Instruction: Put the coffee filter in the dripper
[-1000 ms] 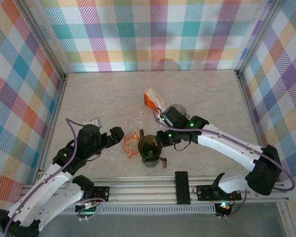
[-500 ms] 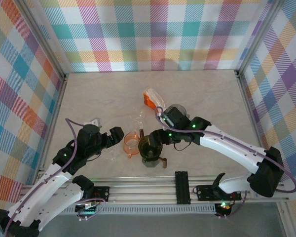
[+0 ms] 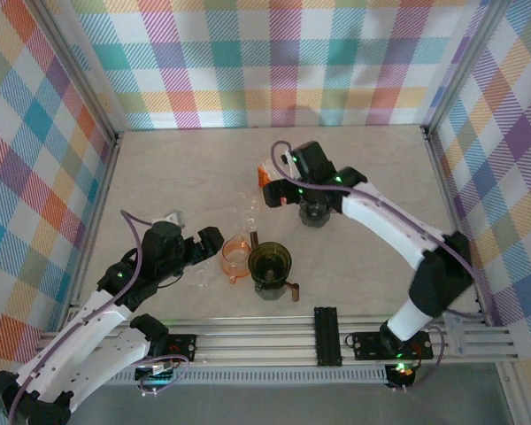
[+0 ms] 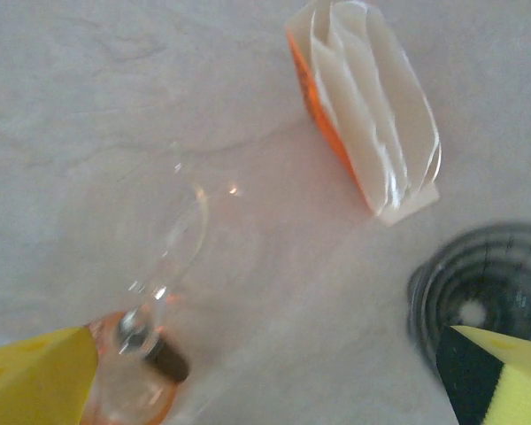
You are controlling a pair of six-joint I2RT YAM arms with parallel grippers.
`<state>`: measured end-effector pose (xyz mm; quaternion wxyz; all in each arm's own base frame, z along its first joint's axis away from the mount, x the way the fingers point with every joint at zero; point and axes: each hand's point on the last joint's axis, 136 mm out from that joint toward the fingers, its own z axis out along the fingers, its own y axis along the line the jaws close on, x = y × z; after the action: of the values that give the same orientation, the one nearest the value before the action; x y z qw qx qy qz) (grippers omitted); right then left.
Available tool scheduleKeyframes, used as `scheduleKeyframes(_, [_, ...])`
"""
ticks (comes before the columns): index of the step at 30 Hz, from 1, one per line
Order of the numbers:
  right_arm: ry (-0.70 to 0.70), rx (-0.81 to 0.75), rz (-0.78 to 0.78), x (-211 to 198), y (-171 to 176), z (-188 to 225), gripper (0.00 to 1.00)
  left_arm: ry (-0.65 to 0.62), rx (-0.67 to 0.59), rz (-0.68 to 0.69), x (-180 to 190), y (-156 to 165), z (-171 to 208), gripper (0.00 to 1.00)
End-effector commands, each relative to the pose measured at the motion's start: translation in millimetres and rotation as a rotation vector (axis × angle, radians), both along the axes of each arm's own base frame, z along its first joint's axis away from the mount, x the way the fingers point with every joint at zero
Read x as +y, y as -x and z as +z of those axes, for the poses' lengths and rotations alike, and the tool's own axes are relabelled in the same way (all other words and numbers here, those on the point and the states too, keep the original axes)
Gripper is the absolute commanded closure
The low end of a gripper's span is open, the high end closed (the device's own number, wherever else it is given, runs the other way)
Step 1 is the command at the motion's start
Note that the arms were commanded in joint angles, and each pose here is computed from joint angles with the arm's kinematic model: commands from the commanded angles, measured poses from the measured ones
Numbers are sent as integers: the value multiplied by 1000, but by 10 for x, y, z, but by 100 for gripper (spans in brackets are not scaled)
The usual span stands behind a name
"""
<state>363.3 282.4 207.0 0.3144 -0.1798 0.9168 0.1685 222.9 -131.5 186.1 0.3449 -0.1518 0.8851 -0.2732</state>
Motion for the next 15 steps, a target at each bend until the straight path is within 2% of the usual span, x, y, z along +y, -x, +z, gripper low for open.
scheduleKeyframes(1, [52, -77, 65, 86, -354, 5, 1, -17, -31, -9, -11, -36, 124, 0])
scheduleKeyframes(7, [61, -91, 77, 162, -863, -246, 1, -40, -12, -15, -43, -91, 88, 0])
scheduleKeyframes(15, [100, -86, 133, 300, -1204, -573, 1, -85, -5, -21, -84, -207, 77, 0])
